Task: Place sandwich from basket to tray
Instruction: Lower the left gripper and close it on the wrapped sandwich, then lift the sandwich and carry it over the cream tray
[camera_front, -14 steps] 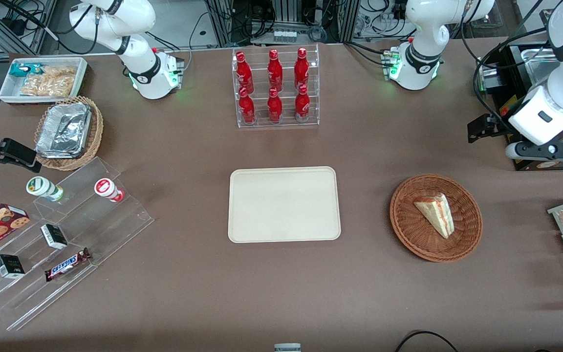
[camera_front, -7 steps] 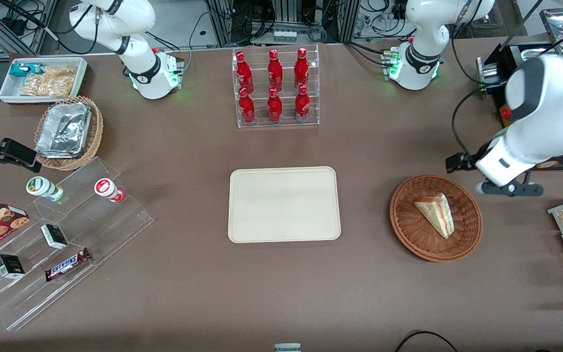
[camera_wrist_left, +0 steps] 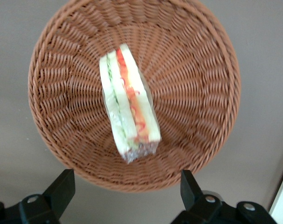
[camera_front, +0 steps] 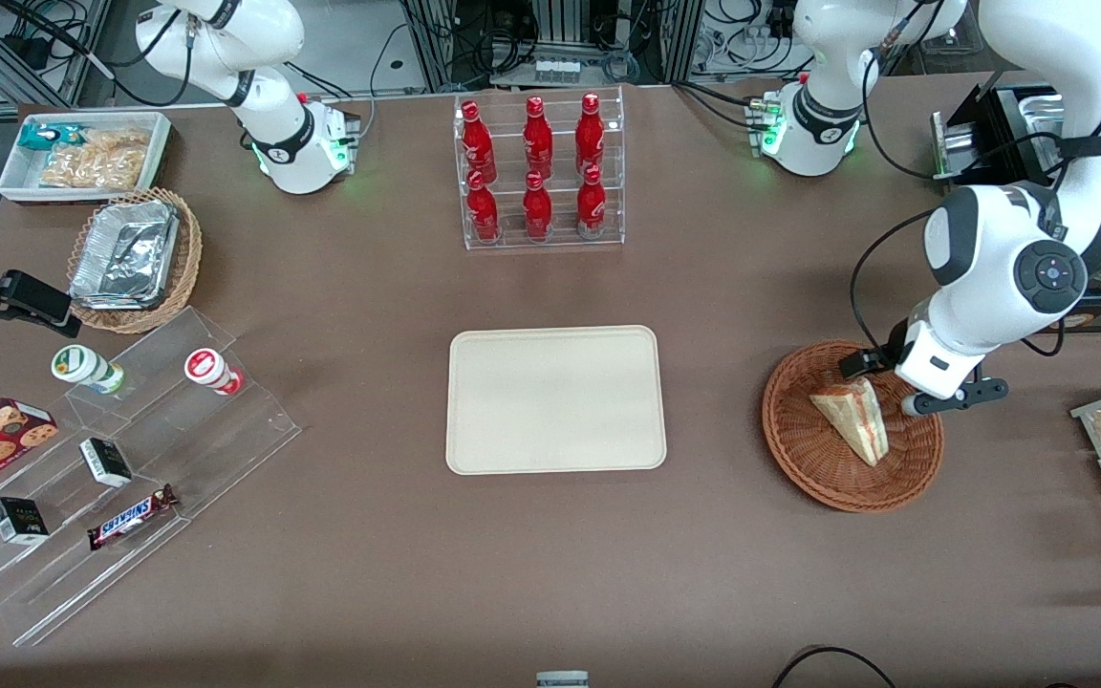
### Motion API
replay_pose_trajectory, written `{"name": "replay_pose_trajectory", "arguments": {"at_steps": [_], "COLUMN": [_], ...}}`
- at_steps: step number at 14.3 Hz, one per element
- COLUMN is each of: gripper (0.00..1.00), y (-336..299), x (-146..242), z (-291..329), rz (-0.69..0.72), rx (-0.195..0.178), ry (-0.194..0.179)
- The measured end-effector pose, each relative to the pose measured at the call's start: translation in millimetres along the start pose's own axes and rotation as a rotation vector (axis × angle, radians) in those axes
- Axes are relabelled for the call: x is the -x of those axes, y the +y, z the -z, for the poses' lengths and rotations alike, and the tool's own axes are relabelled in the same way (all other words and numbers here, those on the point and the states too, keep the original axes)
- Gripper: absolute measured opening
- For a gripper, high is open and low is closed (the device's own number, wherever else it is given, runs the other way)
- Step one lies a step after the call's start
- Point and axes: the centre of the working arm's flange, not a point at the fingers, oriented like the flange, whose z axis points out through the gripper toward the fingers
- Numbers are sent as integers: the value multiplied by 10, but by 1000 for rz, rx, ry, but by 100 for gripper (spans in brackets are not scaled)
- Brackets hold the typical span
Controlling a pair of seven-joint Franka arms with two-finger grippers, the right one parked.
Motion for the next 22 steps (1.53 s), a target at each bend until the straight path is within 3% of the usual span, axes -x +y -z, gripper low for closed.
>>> {"name": "replay_pose_trajectory", "arguments": {"at_steps": [4, 7, 12, 17, 19, 22], "gripper": [100, 100, 96, 43, 30, 15], "y": [7, 24, 11, -9, 12, 202], "x": [-53, -147, -175, -167, -211, -313], "z": [-194, -399, -726, -711, -523, 26], "rz": [134, 285, 352, 262, 191, -25], "rx": [7, 34, 30, 13, -10, -41], "ry": [0, 36, 12, -11, -53, -96]}}
